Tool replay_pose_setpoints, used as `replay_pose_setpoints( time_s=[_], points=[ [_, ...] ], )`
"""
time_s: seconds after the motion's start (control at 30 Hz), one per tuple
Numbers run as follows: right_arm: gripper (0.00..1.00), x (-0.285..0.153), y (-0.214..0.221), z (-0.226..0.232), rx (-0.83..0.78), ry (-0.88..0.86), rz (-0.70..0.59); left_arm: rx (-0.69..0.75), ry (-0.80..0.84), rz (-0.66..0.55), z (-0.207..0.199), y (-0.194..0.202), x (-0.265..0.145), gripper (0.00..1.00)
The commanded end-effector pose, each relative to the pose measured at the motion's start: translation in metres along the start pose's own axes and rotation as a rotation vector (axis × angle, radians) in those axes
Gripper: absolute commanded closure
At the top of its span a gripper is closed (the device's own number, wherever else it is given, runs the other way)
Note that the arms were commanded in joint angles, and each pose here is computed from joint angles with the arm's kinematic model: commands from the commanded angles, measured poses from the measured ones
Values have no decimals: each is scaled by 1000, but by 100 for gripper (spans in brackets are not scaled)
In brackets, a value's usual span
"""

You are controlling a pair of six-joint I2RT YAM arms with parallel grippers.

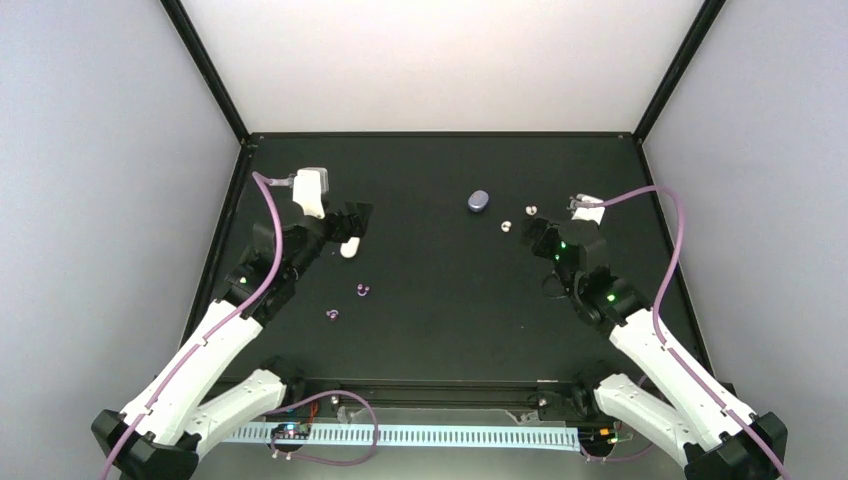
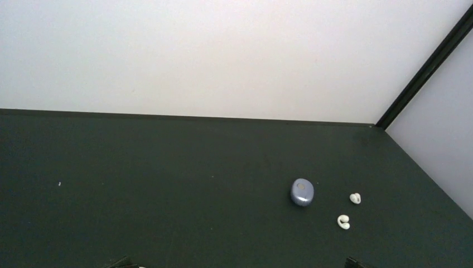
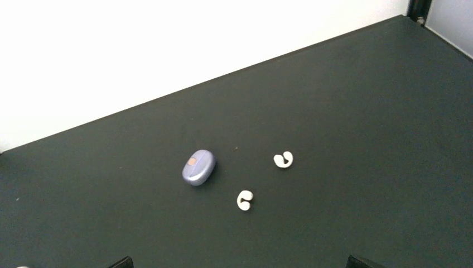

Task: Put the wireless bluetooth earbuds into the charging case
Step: Move the charging case to the center of the board.

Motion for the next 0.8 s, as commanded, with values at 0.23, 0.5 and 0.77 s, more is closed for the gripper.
replay_pose_setpoints(
  time_s=[0.23, 0.5, 0.77],
  points=[
    [0, 10, 3, 27, -73, -134, 73, -8, -46, -5, 4, -3, -3, 1],
    [0, 63, 7, 51, -15, -34, 127, -11, -46, -43, 6, -7, -12, 1],
    [1, 162, 27, 62, 82, 78, 256, -14, -47, -53, 6, -8, -15, 1]
  ],
)
Point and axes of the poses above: each gripper's point midway between its finger pads, its own x axis out along the fingers, its own z axis along the line the jaws close on, y = z × x, the point moved 7 cm from there along -x, back along the fingers, and after that the axes turned 11 degrees about x, right-handed, at the moved point
